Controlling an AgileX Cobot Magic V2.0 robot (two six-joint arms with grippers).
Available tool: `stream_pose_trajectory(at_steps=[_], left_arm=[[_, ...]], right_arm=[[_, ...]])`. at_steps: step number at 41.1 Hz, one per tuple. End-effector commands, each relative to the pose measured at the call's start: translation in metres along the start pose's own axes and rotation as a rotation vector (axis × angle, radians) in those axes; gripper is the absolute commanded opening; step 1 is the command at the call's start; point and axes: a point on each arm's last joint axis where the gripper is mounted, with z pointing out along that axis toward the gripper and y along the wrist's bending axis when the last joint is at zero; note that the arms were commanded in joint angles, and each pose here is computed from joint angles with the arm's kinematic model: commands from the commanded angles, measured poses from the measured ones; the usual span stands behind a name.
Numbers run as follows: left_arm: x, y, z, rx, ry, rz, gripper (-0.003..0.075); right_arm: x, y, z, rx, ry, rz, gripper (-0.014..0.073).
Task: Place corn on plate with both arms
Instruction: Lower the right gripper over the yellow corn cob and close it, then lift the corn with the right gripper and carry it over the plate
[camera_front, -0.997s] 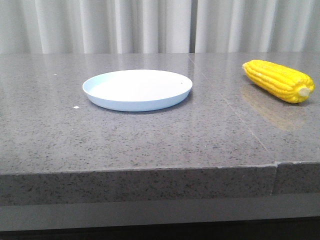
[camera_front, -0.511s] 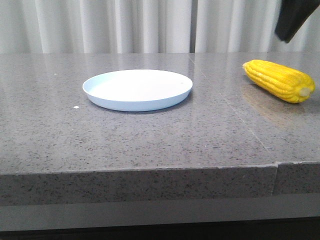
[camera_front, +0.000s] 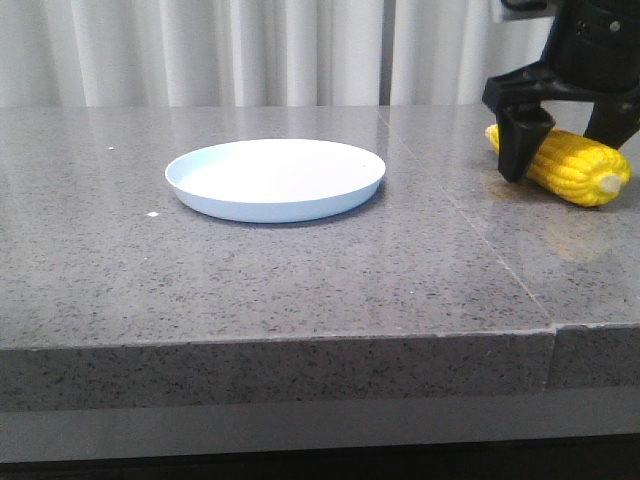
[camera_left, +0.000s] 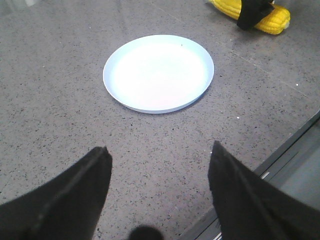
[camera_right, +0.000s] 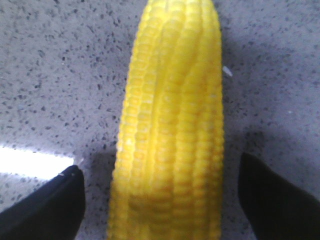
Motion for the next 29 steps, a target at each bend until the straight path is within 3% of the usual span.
stream_pose_trajectory(at_steps=[1,4,8,17,29], left_arm=[[-0.014,-0.001,-0.006,0.011,-0.104,-0.013,0.0421],[-0.014,-0.001,-0.006,0.011,-0.104,-0.013,0.0421],[-0.014,-0.001,-0.006,0.011,-0.104,-0.013,0.0421],[-0.014,-0.001,-0.006,0.011,-0.104,-0.013,0.0421],[-0.014,-0.001,-0.006,0.011,-0.104,-0.013,0.0421]], right_arm=[[-0.013,-0.004,-0.024,0.013,-0.103,-0.010,0.0489],[-0.014,-0.004,-0.026,0.012,-0.112,-0.009,0.0337],[-0.014,-0.004,-0.034,0.007,-0.133,-0.004,0.0246],[-0.014,0.008,-0.071,-0.025,-0.204,-0.015,0.0246],[-0.027,0.073,-0.127,-0.208,-0.252,-0.096,0.0248]])
